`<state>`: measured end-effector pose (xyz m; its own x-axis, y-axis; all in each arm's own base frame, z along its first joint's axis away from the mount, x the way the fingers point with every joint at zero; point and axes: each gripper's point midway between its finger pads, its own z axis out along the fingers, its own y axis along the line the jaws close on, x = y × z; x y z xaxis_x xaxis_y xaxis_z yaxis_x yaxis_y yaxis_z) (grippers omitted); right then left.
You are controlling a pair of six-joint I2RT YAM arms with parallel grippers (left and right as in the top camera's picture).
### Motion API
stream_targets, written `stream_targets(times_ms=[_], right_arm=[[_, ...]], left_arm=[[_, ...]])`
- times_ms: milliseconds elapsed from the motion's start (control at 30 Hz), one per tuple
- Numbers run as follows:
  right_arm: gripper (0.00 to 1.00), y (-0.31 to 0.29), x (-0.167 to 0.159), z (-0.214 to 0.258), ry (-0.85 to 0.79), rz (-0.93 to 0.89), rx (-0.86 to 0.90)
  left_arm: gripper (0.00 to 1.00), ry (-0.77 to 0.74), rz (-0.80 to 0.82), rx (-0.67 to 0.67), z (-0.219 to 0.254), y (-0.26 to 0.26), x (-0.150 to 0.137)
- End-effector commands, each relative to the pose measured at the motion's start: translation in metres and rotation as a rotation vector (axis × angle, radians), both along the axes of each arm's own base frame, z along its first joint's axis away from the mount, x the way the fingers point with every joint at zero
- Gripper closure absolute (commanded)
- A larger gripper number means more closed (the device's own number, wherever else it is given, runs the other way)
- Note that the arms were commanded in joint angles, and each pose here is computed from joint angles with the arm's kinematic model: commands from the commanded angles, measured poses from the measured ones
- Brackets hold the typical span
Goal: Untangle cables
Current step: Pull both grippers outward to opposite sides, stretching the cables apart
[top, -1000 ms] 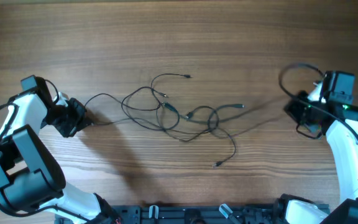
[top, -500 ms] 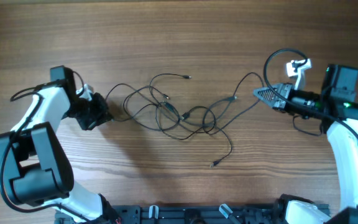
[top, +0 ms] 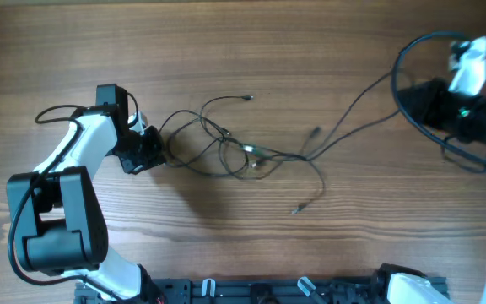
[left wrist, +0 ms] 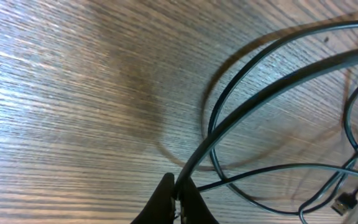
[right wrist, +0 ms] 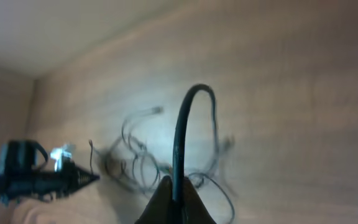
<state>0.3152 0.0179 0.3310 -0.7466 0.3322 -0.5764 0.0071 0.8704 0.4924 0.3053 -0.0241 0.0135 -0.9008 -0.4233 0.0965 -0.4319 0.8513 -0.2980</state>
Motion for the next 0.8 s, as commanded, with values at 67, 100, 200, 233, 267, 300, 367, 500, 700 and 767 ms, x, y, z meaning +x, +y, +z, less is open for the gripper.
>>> stream_targets(times_ms=[67, 100, 200, 233, 267, 300, 367, 500, 700, 767], right_arm=[[0.96, -0.035, 0.002, 0.057, -0.144, -0.176, -0.161], [0.96, -0.038, 0.003, 0.062, -0.16, -0.193, -0.178], [0.96, -0.052, 0.005, 0.073, -0.186, -0.272, -0.21], [0.96, -0.059, 0.005, 0.072, -0.178, -0.317, -0.224], [0.96, -0.067, 0.004, 0.069, -0.162, -0.358, -0.238], [0.96, -0.072, 0.003, 0.065, -0.14, -0.388, -0.251], [0.96, -0.076, 0.001, 0.052, -0.08, -0.396, -0.27], [0.95, -0.087, -0.007, 0.007, 0.122, -0.417, -0.316], [0.95, -0.102, -0.01, -0.062, 0.435, -0.419, -0.388], [0.95, -0.103, -0.007, -0.079, 0.505, -0.402, -0.388]], left_arm=[[0.96, -0.004, -0.002, 0.026, 0.0, 0.003, 0.0], [0.96, -0.004, -0.002, 0.026, 0.0, 0.003, 0.0], [0.96, -0.004, -0.002, 0.029, 0.0, 0.003, 0.0], [0.96, -0.004, -0.002, 0.029, 0.0, 0.003, 0.0], [0.96, -0.004, -0.002, 0.029, 0.0, 0.003, 0.0], [0.96, -0.004, -0.002, 0.029, 0.0, 0.003, 0.0], [0.96, -0.004, -0.002, 0.029, 0.0, 0.003, 0.0], [0.96, -0.004, -0.002, 0.029, 0.0, 0.003, 0.0], [0.96, -0.004, -0.002, 0.029, 0.0, 0.003, 0.0], [0.96, -0.003, -0.002, 0.029, 0.0, 0.003, -0.001]])
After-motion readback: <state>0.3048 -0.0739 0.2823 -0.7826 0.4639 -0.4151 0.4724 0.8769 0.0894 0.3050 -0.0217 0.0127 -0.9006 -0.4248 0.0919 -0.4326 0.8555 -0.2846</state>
